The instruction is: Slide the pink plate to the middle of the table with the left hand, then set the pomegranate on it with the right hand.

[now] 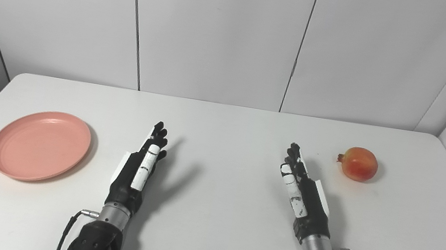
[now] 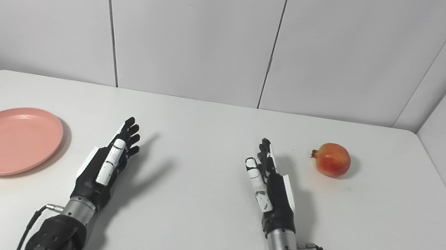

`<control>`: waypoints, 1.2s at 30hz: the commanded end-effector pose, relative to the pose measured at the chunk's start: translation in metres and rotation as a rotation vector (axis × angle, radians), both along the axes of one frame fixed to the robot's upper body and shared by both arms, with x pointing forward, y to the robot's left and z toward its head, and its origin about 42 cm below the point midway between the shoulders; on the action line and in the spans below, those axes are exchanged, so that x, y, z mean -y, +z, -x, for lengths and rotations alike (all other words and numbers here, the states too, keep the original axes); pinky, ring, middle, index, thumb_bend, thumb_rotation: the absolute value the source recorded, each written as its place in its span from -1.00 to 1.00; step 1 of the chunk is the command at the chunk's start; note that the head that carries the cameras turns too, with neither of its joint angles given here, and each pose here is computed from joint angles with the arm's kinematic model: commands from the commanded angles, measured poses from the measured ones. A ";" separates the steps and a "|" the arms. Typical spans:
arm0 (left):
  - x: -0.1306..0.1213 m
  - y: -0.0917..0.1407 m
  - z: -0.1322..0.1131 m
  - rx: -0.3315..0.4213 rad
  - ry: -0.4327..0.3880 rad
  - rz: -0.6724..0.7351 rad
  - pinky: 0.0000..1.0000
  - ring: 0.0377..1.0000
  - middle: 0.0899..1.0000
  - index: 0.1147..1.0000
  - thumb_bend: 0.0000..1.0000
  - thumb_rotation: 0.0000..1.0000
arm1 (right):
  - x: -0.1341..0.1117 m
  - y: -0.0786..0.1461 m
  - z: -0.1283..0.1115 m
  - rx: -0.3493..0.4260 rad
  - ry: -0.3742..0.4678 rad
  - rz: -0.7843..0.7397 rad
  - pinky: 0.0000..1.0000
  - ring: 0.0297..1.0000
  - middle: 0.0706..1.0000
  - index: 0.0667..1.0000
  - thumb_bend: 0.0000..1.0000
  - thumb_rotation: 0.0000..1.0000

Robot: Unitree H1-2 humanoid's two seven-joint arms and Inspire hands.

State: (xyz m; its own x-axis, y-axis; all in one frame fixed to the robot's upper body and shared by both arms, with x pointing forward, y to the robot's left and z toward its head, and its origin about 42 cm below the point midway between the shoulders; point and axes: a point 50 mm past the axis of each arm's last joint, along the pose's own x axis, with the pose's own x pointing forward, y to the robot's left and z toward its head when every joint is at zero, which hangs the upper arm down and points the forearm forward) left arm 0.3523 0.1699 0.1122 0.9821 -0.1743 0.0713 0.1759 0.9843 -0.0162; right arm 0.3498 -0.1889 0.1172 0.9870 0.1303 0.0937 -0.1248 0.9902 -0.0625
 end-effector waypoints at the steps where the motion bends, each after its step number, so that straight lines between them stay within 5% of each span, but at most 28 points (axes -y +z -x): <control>1: 0.002 0.013 -0.007 0.058 -0.007 0.000 0.93 0.98 1.00 1.00 0.10 1.00 | -0.002 0.008 -0.003 0.057 0.013 -0.011 1.00 1.00 1.00 1.00 0.49 0.80; 18: 0.006 0.010 -0.006 0.049 -0.016 0.003 0.94 0.98 1.00 1.00 0.12 1.00 | 0.004 0.005 -0.001 0.042 0.012 -0.015 1.00 1.00 1.00 1.00 0.54 0.78; 36: 0.056 -0.007 -0.006 0.032 -0.008 -0.049 0.96 1.00 1.00 0.98 0.08 1.00 | 0.057 -0.012 0.003 0.075 0.062 -0.017 1.00 1.00 1.00 1.00 0.33 0.89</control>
State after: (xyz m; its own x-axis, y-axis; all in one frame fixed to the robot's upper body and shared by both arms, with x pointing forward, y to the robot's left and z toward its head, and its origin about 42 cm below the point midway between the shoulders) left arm 0.3601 0.1167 0.1097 0.9776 -0.1940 0.0817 0.1923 0.9809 0.0277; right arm 0.3546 -0.2360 0.1160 0.9674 0.1943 0.1624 -0.1871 0.9806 -0.0587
